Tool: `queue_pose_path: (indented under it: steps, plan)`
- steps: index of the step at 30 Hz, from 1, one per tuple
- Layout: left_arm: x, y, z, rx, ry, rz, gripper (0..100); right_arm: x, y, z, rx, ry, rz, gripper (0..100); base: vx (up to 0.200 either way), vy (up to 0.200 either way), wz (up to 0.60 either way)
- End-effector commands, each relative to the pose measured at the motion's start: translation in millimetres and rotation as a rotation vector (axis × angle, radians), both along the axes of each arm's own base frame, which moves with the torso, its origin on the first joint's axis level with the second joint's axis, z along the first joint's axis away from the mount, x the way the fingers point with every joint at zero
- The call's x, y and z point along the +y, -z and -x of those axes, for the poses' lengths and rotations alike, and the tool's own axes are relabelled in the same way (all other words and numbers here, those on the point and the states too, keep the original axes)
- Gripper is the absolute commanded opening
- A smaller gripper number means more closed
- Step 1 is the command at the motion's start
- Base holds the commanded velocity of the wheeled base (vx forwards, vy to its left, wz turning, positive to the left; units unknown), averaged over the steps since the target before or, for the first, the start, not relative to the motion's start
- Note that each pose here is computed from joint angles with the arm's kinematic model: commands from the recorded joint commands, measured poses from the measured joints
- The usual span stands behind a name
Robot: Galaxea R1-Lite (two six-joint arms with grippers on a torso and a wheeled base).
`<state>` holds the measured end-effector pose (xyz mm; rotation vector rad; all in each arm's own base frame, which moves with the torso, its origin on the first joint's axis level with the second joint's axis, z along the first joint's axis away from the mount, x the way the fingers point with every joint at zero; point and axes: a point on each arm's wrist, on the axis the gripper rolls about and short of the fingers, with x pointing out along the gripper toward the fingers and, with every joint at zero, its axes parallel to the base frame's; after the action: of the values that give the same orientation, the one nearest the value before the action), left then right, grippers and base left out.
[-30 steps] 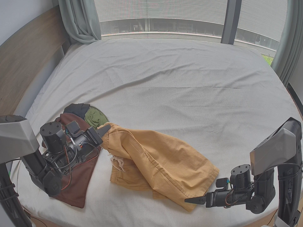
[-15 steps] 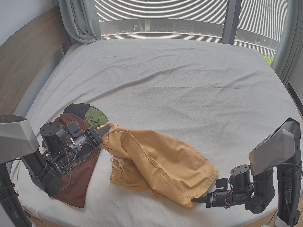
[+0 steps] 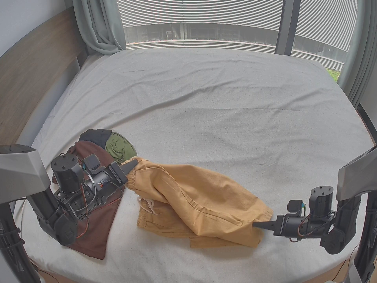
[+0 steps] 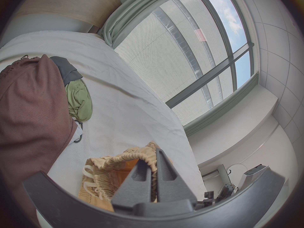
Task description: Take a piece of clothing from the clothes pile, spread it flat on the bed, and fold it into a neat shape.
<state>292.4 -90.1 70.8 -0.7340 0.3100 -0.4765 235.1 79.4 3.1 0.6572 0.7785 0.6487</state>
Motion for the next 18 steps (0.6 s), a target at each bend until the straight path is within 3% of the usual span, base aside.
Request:
queue_pose_path:
  steps: [1,9,13,18]
  plan:
    - [2,13,-3,0.042,-0.006,-0.013,0,-14,-17,-16,-0.094,0.062,-0.031,0,0.0,0.0,0.0]
    - [2,15,-4,0.045,-0.008,-0.014,0,-37,-28,-33,-0.143,0.154,-0.07,0,0.0,0.0,0.0]
    - [1,14,-3,0.045,-0.006,-0.014,0,-47,-42,-35,-0.19,0.159,-0.098,0,0.0,0.0,0.0]
    - [1,16,-2,0.054,-0.003,-0.017,0,-45,-49,-29,-0.176,0.126,-0.139,0,0.0,0.0,0.0]
